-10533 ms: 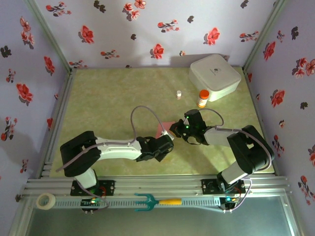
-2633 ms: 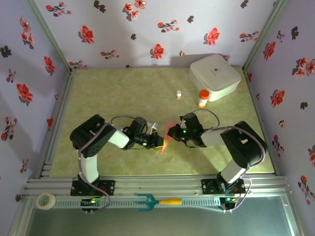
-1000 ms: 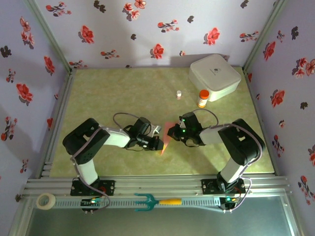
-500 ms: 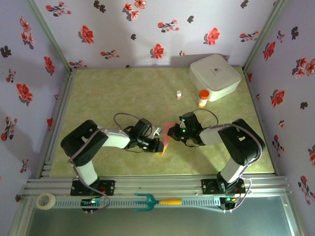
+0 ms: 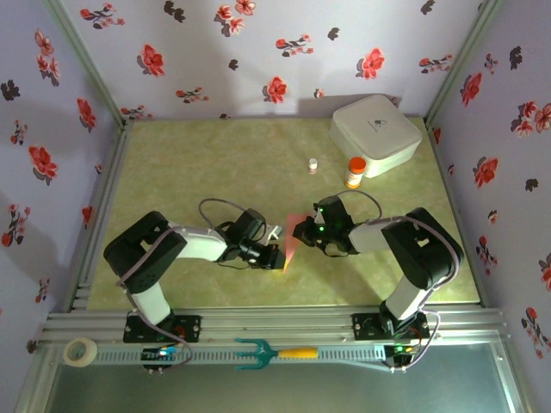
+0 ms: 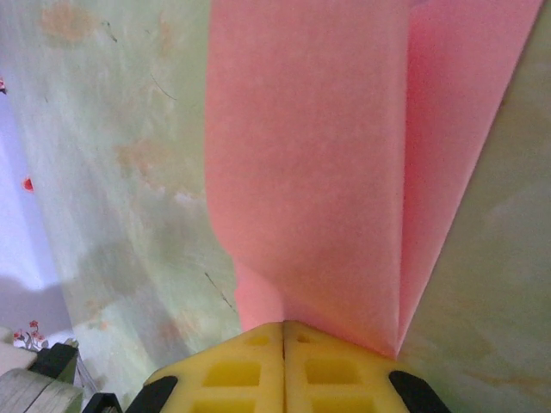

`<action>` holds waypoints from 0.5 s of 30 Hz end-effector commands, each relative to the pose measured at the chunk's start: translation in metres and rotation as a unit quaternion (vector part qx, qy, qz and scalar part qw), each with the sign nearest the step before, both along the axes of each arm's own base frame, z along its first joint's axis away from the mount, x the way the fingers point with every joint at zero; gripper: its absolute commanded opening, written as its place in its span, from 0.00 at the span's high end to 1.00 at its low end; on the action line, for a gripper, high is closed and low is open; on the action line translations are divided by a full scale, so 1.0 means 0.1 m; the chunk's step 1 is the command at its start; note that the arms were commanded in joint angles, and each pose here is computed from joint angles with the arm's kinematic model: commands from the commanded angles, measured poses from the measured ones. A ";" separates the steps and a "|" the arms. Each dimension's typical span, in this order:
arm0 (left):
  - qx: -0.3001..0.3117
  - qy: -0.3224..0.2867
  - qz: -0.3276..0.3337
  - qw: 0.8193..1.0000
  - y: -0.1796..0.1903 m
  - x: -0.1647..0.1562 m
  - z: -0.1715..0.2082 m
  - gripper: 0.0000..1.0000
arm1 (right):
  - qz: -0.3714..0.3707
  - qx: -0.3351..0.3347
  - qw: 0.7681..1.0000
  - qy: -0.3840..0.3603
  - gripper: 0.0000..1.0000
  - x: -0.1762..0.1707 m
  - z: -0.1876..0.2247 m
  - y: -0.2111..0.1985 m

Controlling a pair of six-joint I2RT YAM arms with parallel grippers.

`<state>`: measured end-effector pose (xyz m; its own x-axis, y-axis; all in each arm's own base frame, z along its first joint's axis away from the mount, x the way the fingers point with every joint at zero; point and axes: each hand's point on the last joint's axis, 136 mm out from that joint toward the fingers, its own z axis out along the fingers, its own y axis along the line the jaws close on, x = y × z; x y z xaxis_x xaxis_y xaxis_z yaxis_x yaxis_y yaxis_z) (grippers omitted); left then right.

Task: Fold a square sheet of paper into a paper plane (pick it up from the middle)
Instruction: Fold the wing for the fifth time at the center of the table.

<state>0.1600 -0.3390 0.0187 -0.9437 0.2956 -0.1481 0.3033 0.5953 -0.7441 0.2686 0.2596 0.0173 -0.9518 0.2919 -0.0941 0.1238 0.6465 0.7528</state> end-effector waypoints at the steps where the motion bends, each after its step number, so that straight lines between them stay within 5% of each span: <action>1: 0.087 0.063 -0.007 0.994 0.37 -0.35 -0.33 0.86 | -0.023 -0.059 0.997 0.042 0.92 -0.11 -0.31 -0.21; 7: 0.085 0.063 -0.008 0.994 0.37 -0.36 -0.32 0.99 | -0.022 -0.059 0.997 0.043 0.92 -0.11 -0.31 -0.21; 15: 0.080 0.065 -0.006 0.995 0.38 -0.40 -0.29 0.95 | -0.024 -0.061 0.997 0.043 0.91 -0.10 -0.31 -0.22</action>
<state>0.1551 -0.3317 0.0154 -0.9462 0.2938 -0.1355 0.2955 0.6143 -0.7316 0.2686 0.2594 0.0171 -0.9518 0.2922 -0.0934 0.1248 0.6469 0.7523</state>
